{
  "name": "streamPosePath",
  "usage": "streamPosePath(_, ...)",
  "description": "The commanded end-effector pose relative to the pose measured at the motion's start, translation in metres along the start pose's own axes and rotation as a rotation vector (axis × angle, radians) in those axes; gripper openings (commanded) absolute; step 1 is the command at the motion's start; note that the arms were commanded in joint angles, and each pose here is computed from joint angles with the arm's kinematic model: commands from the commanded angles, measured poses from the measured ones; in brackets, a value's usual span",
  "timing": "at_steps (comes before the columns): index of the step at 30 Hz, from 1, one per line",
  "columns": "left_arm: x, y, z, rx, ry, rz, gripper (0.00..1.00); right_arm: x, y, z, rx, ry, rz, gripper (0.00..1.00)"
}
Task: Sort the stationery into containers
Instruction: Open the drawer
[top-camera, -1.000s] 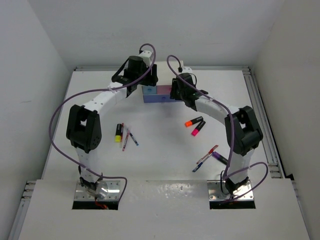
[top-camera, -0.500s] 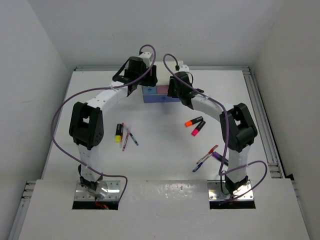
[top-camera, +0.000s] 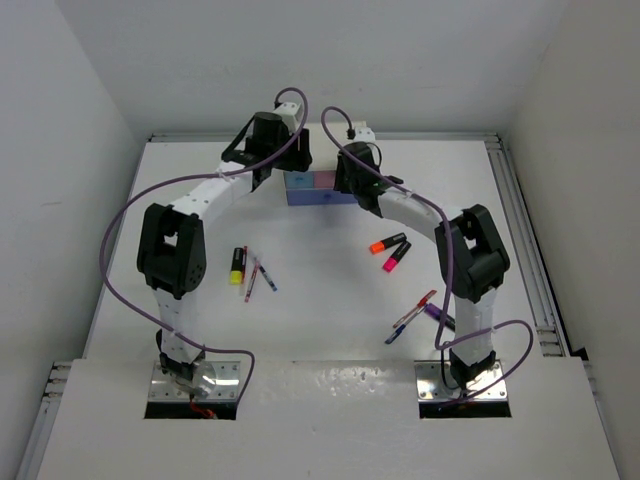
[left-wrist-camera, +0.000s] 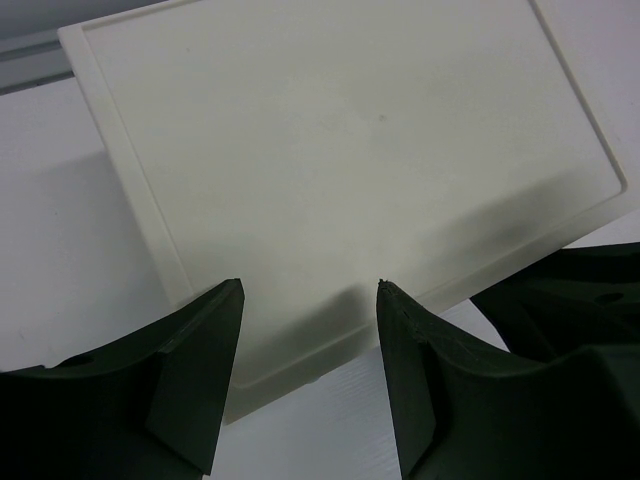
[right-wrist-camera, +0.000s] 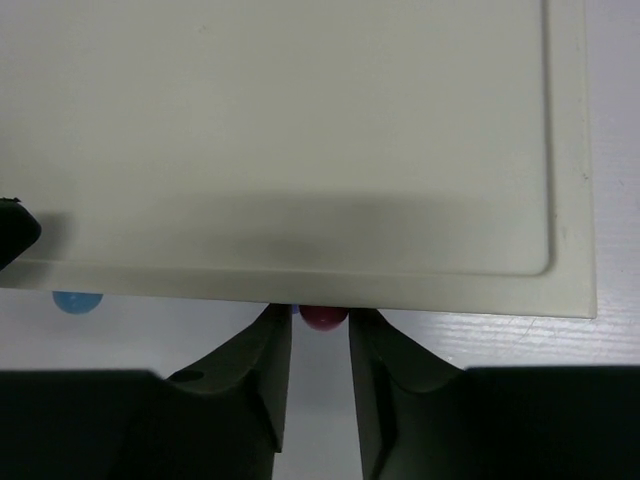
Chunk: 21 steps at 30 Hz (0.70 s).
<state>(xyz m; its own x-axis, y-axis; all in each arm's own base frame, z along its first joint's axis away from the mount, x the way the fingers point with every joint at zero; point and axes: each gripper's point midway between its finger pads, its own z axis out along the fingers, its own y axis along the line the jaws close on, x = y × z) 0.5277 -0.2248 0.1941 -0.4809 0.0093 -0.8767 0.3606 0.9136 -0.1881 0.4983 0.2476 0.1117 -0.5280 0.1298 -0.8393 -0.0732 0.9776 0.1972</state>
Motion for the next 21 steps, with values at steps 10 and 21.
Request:
streamPosePath(10, -0.022, 0.004, -0.004, 0.008, -0.051, -0.006, 0.62, -0.015, 0.015, -0.016, -0.029, -0.06, -0.036, 0.08)
streamPosePath(21, -0.03, 0.0, -0.016, 0.006, -0.067, -0.005, 0.62, 0.009, 0.015, -0.057, -0.034, -0.004, -0.065, 0.0)
